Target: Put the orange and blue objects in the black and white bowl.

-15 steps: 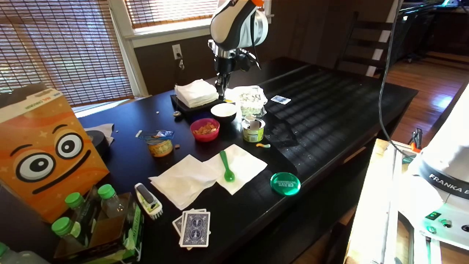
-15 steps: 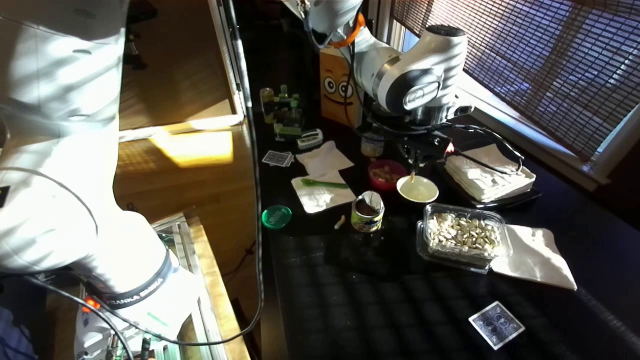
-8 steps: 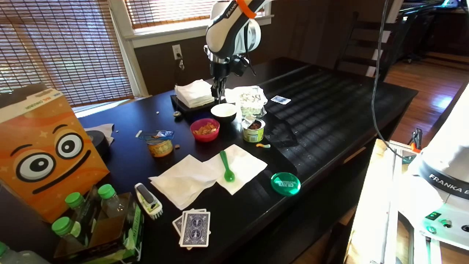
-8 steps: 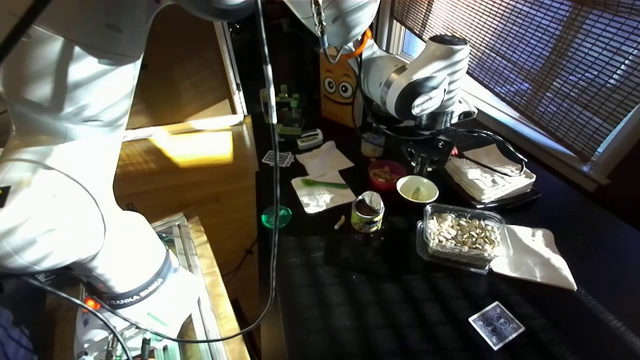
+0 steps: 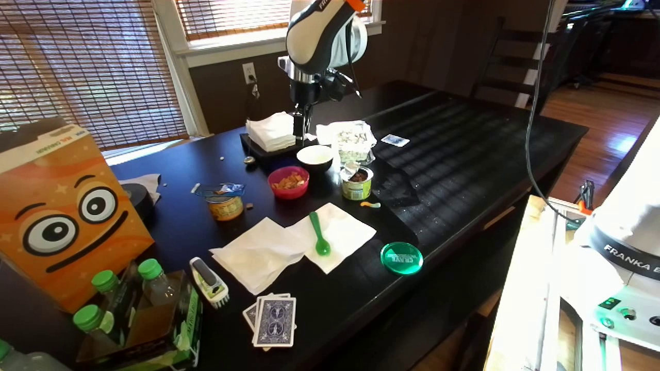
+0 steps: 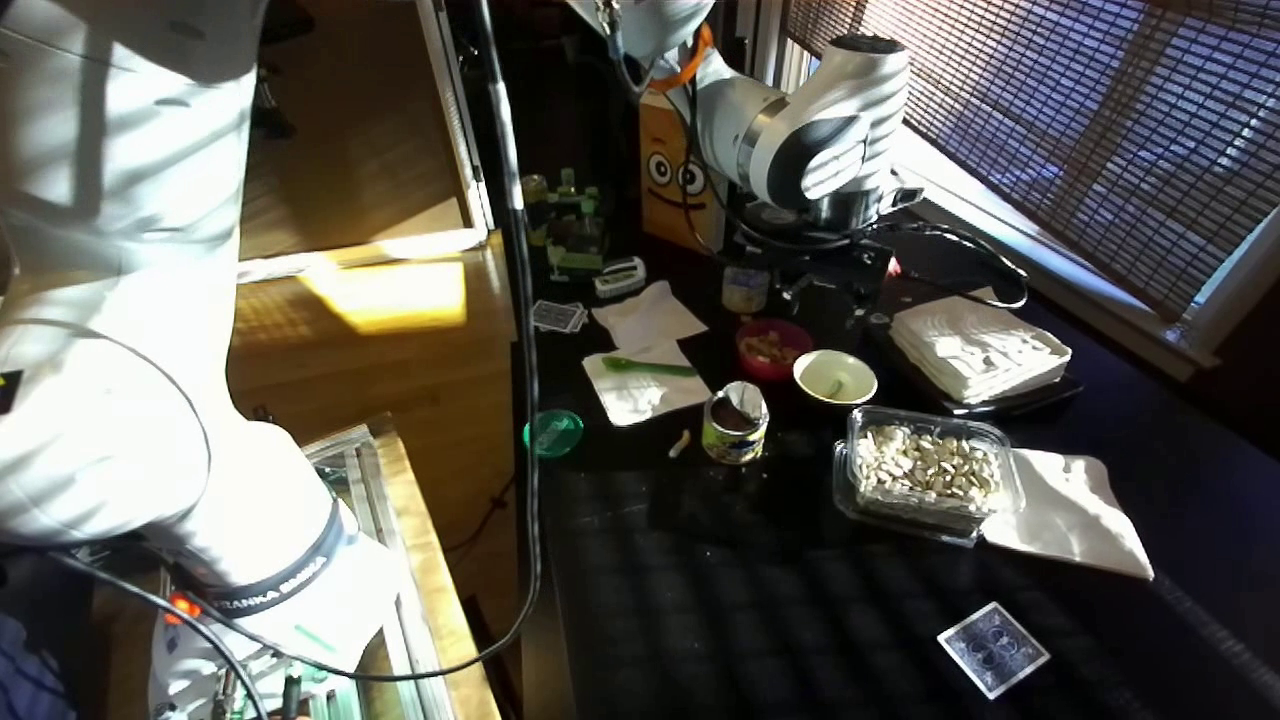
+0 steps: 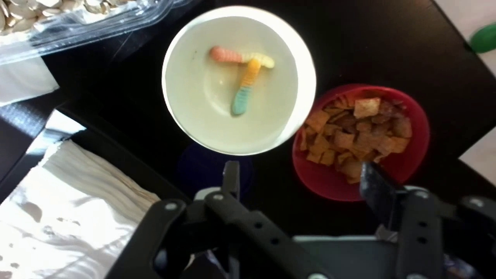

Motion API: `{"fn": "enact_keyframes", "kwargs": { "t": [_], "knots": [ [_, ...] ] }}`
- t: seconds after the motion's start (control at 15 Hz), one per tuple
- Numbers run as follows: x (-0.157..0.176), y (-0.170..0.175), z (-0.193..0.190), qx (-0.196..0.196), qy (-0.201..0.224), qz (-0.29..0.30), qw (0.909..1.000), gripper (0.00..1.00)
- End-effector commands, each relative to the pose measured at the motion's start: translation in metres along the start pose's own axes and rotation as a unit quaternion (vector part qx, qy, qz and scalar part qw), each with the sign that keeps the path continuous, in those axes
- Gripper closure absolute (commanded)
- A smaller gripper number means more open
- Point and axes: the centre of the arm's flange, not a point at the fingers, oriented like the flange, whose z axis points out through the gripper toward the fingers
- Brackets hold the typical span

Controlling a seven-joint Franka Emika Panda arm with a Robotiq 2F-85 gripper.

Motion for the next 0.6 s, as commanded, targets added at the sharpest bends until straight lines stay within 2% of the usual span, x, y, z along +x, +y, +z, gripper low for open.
{"fn": "enact_keyframes", "kwargs": {
  "t": [0.0, 0.2, 0.33, 0.53],
  "knots": [
    [-0.036, -0.040, -0.035, 0.009, -0.013, -0.097, 0.9952, 0.00],
    [-0.060, -0.069, -0.047, 0.018, -0.017, -0.171, 0.9850, 0.00],
    [-0.077, -0.089, -0.049, 0.026, -0.023, -0.186, 0.9819, 0.00],
    [-0.107, -0.116, -0.046, 0.035, -0.042, -0.181, 0.9820, 0.00]
  ]
}}
